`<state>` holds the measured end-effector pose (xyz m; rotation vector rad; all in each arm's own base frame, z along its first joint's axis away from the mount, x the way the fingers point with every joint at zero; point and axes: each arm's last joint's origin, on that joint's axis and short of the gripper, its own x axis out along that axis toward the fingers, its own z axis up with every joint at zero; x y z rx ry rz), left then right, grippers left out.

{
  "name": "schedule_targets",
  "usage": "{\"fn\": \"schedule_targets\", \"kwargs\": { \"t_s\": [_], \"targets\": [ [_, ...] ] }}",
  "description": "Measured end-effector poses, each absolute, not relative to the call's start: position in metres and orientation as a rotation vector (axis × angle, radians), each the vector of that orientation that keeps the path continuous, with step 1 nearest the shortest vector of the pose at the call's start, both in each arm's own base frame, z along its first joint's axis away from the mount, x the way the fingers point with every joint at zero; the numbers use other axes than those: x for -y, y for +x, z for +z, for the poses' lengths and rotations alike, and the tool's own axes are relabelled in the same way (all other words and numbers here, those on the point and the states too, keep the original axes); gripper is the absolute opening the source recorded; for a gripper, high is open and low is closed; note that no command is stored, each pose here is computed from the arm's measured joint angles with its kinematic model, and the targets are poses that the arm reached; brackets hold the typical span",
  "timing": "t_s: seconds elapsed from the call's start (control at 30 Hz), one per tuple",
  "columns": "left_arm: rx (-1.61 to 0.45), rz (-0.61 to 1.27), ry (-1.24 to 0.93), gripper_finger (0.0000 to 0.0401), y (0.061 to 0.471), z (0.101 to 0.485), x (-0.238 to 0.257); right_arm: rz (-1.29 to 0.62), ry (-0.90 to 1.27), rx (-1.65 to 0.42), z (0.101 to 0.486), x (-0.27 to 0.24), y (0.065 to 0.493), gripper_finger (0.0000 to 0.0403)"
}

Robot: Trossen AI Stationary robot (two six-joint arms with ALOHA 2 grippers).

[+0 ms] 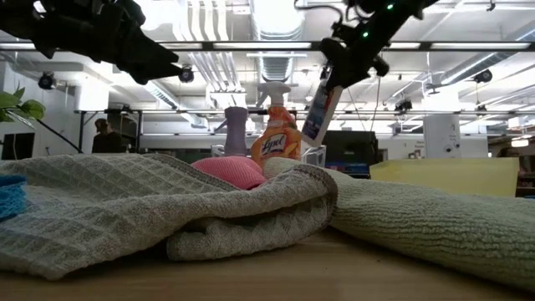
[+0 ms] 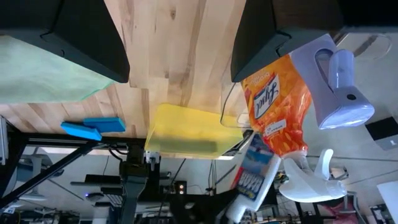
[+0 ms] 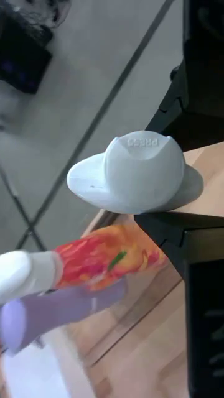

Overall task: Pick & Place Kitchen Items
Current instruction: Put the white plastic restorer bottle into the transparent bin

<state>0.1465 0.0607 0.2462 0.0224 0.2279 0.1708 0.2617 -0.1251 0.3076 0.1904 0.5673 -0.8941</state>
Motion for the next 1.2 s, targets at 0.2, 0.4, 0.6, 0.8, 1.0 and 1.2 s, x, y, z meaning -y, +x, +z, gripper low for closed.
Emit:
{"fn": "schedule_targets", "kwargs": {
  "t_s": [0.2,0.4,0.6,0.8,1.0,1.2],
  "targets": [
    [-0.228,0.171,0.020,0.0287,0.146,0.246,-0.061,-0.870,0.213,-0.664,0.309,0.147,0.282,0.0122],
    [-0.228,0.171,0.020,0.0287,0.146,0.246,-0.061,-0.864,0.219,-0.807,0.310,0.165,0.299,0.0122],
    [-0.229,0.172,0.020,0.0287,0.146,0.246,-0.061,-0.803,0.255,-0.898,0.307,0.177,0.314,0.0122],
    [-0.235,0.171,0.018,0.0287,0.146,0.245,-0.061,-0.755,0.298,-0.963,0.289,0.190,0.323,0.0122],
    [-0.235,0.171,0.017,0.0287,0.146,0.245,-0.061,-0.732,0.320,-1.008,0.271,0.198,0.329,0.0122],
    [-0.235,0.171,0.017,0.0287,0.146,0.246,-0.061,-0.725,0.321,-1.020,0.266,0.200,0.330,0.0122]
  ]
}}
